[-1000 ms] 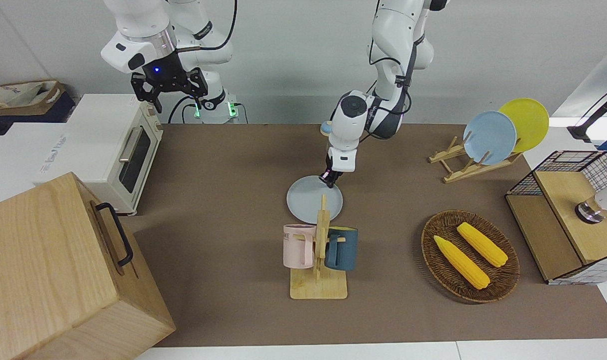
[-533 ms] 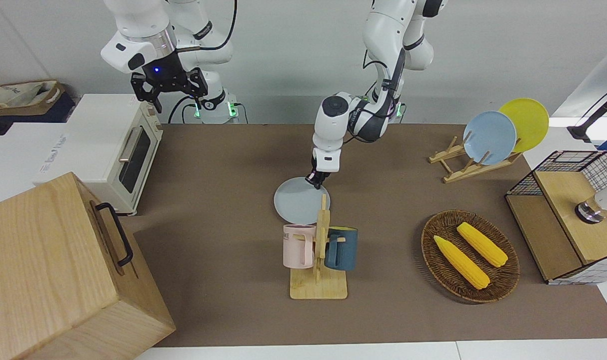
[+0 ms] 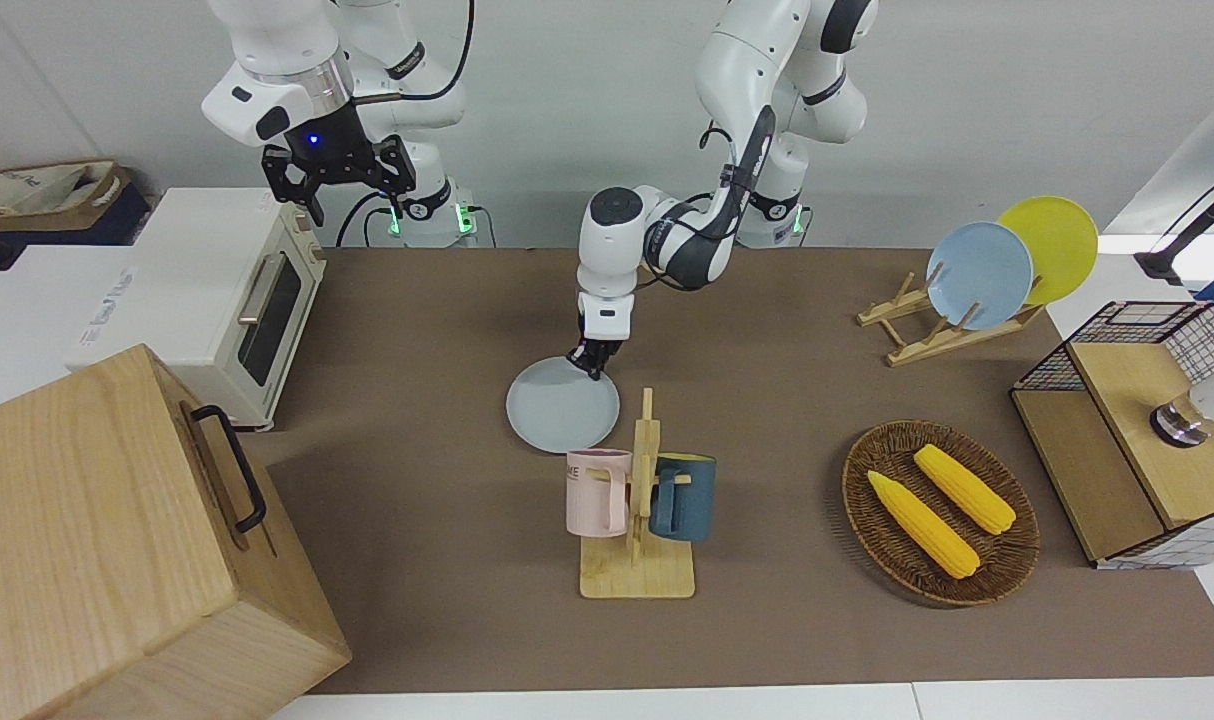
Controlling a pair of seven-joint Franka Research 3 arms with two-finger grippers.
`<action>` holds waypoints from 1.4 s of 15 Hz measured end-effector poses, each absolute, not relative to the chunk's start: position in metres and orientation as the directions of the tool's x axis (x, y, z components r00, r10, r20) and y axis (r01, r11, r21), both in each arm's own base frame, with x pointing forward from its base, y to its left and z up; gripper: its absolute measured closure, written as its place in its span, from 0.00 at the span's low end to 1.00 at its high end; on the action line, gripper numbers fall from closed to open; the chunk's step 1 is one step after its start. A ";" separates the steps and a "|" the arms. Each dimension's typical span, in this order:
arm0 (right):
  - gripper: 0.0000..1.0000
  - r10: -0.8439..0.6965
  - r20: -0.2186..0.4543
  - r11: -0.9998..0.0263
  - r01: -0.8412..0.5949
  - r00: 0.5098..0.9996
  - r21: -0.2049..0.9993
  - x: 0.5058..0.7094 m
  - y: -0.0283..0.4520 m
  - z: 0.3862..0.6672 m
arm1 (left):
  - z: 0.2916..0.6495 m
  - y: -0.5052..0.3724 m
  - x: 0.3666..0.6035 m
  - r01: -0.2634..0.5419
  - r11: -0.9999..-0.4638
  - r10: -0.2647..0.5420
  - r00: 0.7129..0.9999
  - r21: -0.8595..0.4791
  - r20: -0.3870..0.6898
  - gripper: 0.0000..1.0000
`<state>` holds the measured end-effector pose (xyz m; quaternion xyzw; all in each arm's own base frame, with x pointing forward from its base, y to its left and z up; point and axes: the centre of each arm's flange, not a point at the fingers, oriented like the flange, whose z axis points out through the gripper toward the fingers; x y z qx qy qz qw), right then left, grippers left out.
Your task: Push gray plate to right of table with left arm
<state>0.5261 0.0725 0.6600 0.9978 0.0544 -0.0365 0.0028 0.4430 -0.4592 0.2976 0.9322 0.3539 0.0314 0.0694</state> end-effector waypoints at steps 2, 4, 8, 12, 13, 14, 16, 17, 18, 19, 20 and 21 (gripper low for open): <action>0.01 0.108 -0.073 -0.994 0.109 0.991 0.002 0.526 0.073 0.660 | 0.297 -0.477 0.435 0.645 -0.747 0.655 0.755 0.161 0.017 0.95; 0.01 0.108 -0.073 -0.994 0.109 0.991 0.002 0.526 0.073 0.660 | 0.297 -0.493 0.430 0.633 -0.755 0.646 0.763 0.170 0.027 0.95; 0.01 0.108 -0.073 -0.994 0.109 0.991 0.002 0.526 0.073 0.660 | 0.297 -0.522 0.420 0.612 -0.769 0.627 0.778 0.185 0.030 0.95; 0.01 0.108 -0.073 -0.994 0.109 0.991 0.002 0.526 0.073 0.660 | 0.297 -0.552 0.409 0.593 -0.782 0.608 0.794 0.194 0.025 0.95; 0.01 0.108 -0.073 -0.994 0.109 0.991 0.002 0.526 0.073 0.660 | 0.297 -0.558 0.406 0.587 -0.785 0.602 0.798 0.197 0.025 0.95; 0.01 0.108 -0.073 -0.994 0.109 0.991 0.002 0.526 0.073 0.660 | 0.297 -0.564 0.403 0.581 -0.789 0.597 0.802 0.201 0.023 0.95; 0.01 0.108 -0.073 -0.994 0.109 0.991 0.002 0.526 0.073 0.660 | 0.297 -0.572 0.399 0.576 -0.791 0.592 0.806 0.206 0.023 0.95; 0.01 0.108 -0.073 -0.994 0.109 0.991 0.002 0.526 0.073 0.660 | 0.297 -0.573 0.399 0.575 -0.792 0.591 0.806 0.207 0.023 0.95; 0.01 0.108 -0.073 -0.994 0.109 0.991 0.002 0.526 0.073 0.660 | 0.297 -0.574 0.398 0.574 -0.792 0.591 0.806 0.206 0.023 0.95; 0.01 0.108 -0.073 -0.994 0.109 0.991 0.002 0.526 0.073 0.660 | 0.297 -0.574 0.399 0.575 -0.792 0.591 0.806 0.206 0.023 0.95; 0.01 0.108 -0.073 -0.994 0.109 0.991 0.002 0.526 0.073 0.660 | 0.297 -0.574 0.399 0.575 -0.792 0.591 0.806 0.205 0.023 0.95; 0.01 0.108 -0.073 -0.994 0.109 0.991 0.002 0.526 0.073 0.660 | 0.297 -0.574 0.399 0.576 -0.791 0.592 0.806 0.206 0.023 0.96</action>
